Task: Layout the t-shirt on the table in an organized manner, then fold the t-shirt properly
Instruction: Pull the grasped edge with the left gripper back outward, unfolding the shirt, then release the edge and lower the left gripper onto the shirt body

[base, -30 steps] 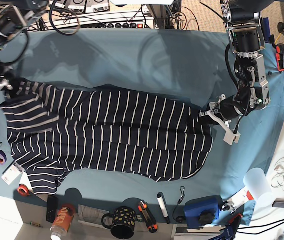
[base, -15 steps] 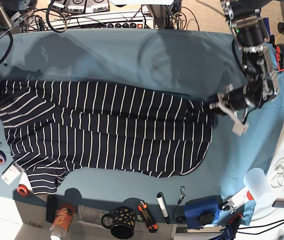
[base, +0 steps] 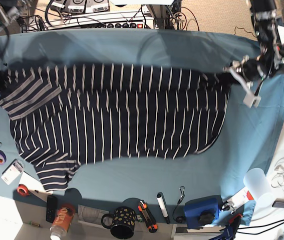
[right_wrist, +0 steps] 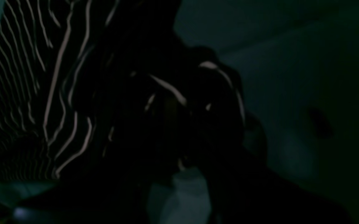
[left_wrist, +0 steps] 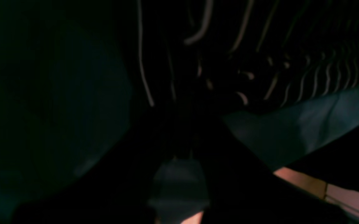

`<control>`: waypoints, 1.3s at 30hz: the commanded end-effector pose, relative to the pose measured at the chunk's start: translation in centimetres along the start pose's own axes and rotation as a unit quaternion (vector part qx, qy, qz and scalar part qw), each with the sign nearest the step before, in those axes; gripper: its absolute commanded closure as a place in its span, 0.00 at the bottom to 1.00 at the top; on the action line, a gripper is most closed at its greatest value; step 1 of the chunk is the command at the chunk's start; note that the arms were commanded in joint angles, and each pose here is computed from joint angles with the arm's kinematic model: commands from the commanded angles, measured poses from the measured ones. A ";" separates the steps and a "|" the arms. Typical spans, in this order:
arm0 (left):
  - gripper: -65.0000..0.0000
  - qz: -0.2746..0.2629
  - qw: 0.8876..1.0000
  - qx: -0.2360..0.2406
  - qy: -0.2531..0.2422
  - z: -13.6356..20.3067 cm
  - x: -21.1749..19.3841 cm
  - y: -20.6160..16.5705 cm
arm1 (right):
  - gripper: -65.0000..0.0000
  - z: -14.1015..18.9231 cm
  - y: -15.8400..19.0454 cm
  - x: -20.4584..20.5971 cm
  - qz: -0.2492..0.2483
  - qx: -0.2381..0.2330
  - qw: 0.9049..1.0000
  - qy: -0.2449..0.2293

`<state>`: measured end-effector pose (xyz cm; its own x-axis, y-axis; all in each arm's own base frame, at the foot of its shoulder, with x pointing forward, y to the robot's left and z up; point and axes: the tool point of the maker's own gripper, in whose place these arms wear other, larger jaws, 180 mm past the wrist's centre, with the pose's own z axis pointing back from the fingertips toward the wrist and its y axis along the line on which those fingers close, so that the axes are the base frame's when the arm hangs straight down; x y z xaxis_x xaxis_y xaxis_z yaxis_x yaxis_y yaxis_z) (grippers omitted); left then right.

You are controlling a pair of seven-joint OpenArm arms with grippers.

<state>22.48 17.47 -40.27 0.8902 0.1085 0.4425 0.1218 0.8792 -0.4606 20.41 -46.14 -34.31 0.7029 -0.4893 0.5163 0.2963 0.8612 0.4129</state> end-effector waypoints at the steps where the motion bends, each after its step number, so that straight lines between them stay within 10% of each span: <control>1: 1.00 -0.012 1.000 0.019 0.005 0.8 0.1 0.9 | 1.00 1.9 -0.7 2.1 0.019 -0.017 0.999 -0.023; 28: 1.00 -0.037 0.999 0.010 0.038 2.9 -4.5 -0.4 | 1.00 3.5 -2.1 -1.5 0.005 -0.015 1.000 0.010; 33: 0.61 -0.037 0.999 0.011 0.030 2.9 -4.2 -0.3 | 0.68 3.5 -2.1 -1.5 0.005 -0.015 1.000 0.010; 39: 0.60 -0.056 0.998 0.029 0.011 4.6 -2.5 -0.2 | 0.66 5.0 0.1 2.4 0.002 0.045 0.997 -0.063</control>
<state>17.41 18.90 -38.81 0.9026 0.0024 0.4305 0.1761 0.9104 -0.3744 17.93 -46.61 -31.74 0.6454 -0.5314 0.5487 0.2549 0.8270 0.5011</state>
